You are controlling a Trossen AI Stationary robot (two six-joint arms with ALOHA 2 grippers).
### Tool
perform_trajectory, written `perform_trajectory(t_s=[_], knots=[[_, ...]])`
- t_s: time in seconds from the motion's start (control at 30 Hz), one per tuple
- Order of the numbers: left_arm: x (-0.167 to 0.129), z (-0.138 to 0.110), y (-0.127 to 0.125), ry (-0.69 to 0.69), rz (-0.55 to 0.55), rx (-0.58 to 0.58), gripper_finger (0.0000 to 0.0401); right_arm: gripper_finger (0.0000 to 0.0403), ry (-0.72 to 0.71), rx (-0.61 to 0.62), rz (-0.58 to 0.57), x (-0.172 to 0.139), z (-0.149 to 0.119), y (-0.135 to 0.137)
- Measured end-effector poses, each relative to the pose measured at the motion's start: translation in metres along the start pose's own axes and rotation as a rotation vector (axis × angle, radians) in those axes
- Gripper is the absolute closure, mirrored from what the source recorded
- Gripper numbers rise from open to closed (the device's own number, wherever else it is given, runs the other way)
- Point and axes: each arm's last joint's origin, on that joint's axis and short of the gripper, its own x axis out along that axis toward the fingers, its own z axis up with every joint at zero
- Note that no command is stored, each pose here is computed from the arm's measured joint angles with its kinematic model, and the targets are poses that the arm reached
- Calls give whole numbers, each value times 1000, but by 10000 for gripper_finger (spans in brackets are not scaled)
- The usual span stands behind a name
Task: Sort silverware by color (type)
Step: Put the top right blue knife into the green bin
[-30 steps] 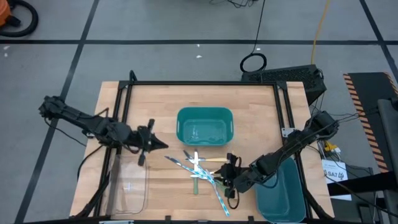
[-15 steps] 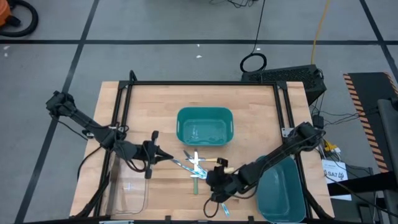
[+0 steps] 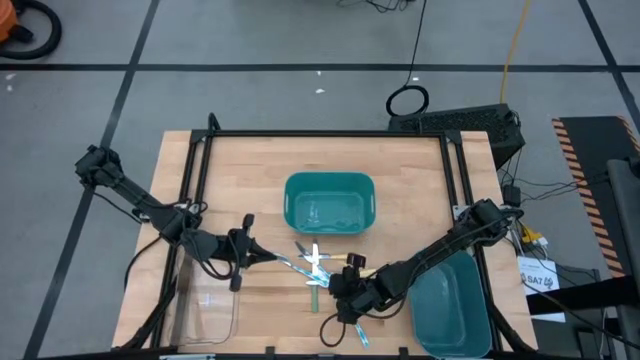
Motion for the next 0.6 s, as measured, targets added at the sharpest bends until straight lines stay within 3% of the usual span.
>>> perform_trajectory(t_s=[0.6], knots=[[0, 0, 0, 1, 1, 26, 397, 238, 25, 18, -45, 12, -4, -3]])
